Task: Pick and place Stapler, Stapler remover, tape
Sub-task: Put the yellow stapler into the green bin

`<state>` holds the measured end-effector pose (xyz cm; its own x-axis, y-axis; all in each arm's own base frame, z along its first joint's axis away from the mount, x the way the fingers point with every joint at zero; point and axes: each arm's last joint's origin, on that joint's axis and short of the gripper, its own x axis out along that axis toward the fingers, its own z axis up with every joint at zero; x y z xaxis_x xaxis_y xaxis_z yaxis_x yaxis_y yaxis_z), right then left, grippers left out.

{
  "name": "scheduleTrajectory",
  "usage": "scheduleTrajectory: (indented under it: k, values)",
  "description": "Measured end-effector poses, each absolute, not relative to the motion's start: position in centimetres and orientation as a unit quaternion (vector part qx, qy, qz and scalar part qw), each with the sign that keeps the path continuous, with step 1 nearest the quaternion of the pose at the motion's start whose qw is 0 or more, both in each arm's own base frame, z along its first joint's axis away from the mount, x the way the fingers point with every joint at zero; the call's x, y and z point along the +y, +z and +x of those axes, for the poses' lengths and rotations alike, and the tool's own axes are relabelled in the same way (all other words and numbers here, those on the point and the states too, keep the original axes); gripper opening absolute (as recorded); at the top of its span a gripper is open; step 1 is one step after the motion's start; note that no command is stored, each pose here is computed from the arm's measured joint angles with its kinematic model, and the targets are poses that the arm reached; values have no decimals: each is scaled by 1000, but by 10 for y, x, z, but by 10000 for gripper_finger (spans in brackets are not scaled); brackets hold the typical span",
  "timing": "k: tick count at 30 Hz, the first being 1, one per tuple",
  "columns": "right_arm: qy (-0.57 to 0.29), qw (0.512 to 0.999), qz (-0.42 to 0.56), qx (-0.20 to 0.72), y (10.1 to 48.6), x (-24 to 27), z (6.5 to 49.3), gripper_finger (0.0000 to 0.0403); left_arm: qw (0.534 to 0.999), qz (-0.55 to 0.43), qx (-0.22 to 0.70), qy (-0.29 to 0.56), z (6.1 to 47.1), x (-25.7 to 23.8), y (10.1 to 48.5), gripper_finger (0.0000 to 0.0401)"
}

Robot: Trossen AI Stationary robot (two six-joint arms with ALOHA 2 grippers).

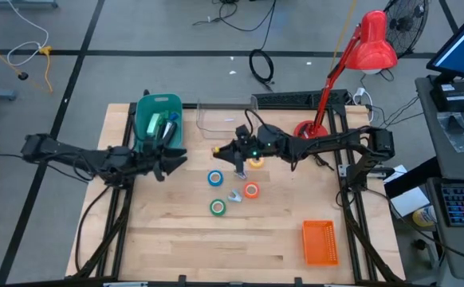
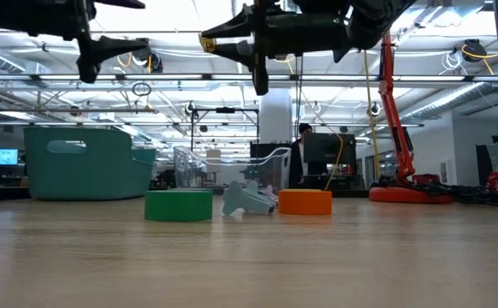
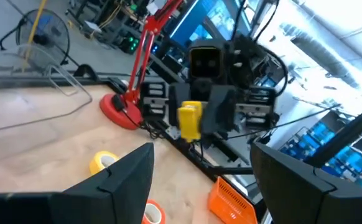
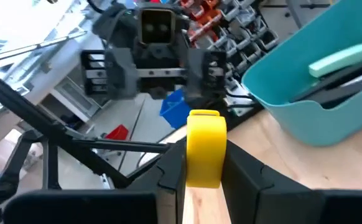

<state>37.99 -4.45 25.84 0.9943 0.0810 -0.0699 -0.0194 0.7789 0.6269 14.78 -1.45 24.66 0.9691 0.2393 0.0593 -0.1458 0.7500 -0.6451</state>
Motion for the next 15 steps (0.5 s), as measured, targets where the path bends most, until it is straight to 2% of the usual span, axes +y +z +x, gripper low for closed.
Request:
scheduleTrajectory:
  k: [7, 15]
  values:
    - [30, 946, 320, 43, 259, -44, 380, 65, 920, -366, -103, 99, 166, -10, 247, 271]
    - [46, 946, 319, 40, 261, -42, 380, 65, 902, -412, -89, 91, 182, -7, 236, 271]
